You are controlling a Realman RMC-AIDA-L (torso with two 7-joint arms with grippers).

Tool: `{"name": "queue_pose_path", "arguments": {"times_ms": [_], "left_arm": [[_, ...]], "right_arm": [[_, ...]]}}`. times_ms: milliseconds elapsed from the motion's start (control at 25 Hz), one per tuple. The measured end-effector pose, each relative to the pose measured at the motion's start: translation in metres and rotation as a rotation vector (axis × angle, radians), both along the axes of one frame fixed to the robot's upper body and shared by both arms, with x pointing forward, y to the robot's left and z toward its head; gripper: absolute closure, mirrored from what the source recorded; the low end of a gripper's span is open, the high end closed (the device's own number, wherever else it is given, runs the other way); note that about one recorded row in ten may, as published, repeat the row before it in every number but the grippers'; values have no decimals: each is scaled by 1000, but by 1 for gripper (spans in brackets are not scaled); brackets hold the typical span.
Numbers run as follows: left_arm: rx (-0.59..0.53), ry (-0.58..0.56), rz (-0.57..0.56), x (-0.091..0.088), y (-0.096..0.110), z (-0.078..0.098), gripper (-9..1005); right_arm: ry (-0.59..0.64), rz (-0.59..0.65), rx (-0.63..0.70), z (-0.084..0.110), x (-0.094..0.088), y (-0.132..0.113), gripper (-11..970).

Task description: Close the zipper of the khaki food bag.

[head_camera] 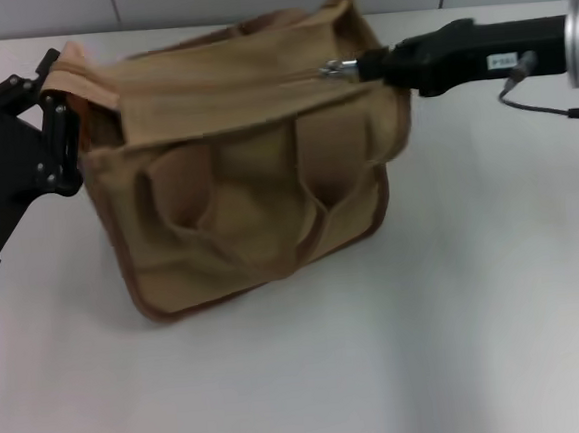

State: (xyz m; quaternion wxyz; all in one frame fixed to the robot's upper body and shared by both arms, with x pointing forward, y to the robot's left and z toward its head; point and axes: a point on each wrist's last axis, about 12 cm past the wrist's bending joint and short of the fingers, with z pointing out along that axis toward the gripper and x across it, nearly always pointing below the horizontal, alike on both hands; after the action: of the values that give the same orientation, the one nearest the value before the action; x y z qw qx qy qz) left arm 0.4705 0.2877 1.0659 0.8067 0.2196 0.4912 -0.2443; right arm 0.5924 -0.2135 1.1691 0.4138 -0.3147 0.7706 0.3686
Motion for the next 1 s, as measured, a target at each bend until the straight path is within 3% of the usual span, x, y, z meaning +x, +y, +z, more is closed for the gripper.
{"name": "queue_pose_path", "arguments": {"times_ms": [240,440,520,560,600,640,680,880,1000], "left_arm": [[-9,30,-18,1,-1,-2,826],[-75,167,-52,5,5,-6,825],[-97,285,-90,3,19,-8,824],[-97,285,-90,3,19,-8,824],[-105,400,-156,-2,35,-6,824],[-105,400,-156,-2,35,-6,823],[-113,470,-209,-9,48,-2,823],[-159,550,-306,-26,74,11,697],[-125,627,-386,-31,84,19,621]], "right_arm": [[-70,31,147,-1,-10,-11,894],[-101,48,187,-8,-15,-22,876],[-146,59,221,-12,-19,-28,822],[-158,64,240,-14,-21,-29,795],[-171,67,258,-16,-24,-31,767],[-184,68,276,-17,-26,-34,740],[-195,65,290,-18,-27,-37,713],[-245,91,302,-20,-35,-44,528],[-247,111,288,-24,-39,-46,420]]}}
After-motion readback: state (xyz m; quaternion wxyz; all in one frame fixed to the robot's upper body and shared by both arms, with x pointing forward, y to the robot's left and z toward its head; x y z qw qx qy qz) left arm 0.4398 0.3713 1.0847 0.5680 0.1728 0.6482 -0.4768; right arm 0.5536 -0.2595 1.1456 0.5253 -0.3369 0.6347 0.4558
